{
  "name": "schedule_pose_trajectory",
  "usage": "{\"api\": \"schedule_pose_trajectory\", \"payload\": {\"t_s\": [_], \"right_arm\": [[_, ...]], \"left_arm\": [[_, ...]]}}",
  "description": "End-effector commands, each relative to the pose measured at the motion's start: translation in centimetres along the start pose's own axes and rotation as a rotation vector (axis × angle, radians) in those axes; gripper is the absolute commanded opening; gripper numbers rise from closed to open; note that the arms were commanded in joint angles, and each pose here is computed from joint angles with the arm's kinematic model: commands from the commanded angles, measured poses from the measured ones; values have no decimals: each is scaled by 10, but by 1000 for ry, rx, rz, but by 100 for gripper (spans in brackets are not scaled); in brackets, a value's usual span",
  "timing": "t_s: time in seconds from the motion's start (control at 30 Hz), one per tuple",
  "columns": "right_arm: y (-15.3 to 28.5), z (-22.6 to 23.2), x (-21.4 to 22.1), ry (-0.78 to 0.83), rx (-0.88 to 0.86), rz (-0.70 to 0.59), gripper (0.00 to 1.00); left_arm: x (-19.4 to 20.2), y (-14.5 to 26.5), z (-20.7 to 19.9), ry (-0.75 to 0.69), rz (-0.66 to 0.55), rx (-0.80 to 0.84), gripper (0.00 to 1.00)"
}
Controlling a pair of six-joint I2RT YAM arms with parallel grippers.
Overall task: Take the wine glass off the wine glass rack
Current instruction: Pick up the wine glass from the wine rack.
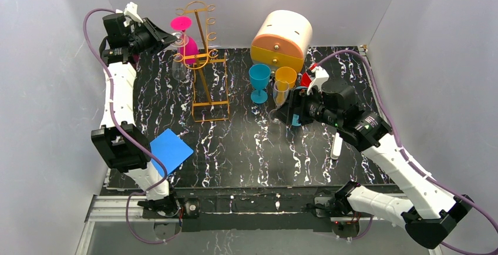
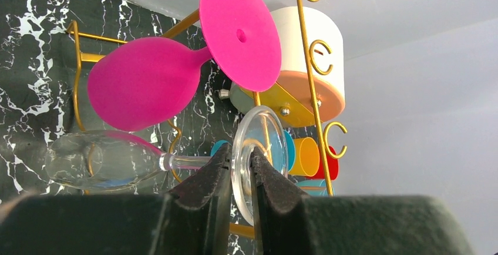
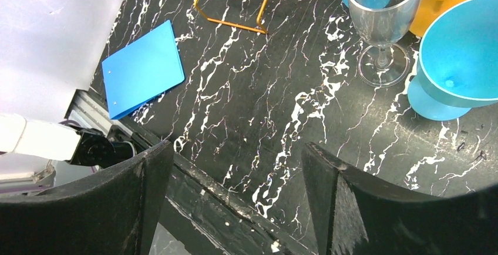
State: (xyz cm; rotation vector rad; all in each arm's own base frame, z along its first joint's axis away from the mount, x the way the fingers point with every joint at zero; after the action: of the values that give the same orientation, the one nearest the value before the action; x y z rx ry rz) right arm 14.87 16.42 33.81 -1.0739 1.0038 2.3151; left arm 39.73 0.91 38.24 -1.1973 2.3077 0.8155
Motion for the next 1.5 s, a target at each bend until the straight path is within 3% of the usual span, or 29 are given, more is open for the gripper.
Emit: {"api": "schedule_pose_trajectory", "payload": {"t_s": [0.0, 0.1, 0.3, 0.6, 0.93, 1.03, 1.13, 1.37, 1.47], "right_arm": [[0, 6, -13, 25, -37, -50, 87], [-2, 6, -17, 42, -29, -46, 88], [-8, 8, -19, 60, -47, -43, 88], [-12, 4, -13, 46, -40, -39, 89], [-13, 3, -16, 54, -20, -53, 89], [-9, 3, -18, 63, -7, -58, 89], [-3, 5, -25, 79, 8, -78, 90], [4, 4, -30, 108, 39, -117, 90], [7, 4, -30, 108, 46, -119, 90]], "left_arm": [[6, 5, 2, 37, 1, -47, 0], [6, 7, 0, 61, -4, -40, 0], [0, 13, -16, 160, -127, 71, 0], [-6, 15, -21, 231, -181, 101, 0], [2, 12, -14, 183, -102, 104, 0], [7, 12, -6, 85, -33, 76, 9], [11, 13, 1, 26, 13, 18, 9], [9, 15, -2, 26, 4, 20, 20], [9, 16, -1, 24, 4, 17, 18]]}}
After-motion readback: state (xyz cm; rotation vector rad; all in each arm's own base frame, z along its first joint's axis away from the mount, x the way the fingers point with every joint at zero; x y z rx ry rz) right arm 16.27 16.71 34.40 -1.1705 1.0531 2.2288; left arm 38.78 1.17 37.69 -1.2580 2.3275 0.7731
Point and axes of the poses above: each gripper's point midway between its finger pads, its own y axis back along the fingers, its own z axis along the line the jaws close on, x = y × z, the point moved 10 cm from there along y, back along the fingers, and after that the axes turned 2 degrees about y, right-handed, at the moved point
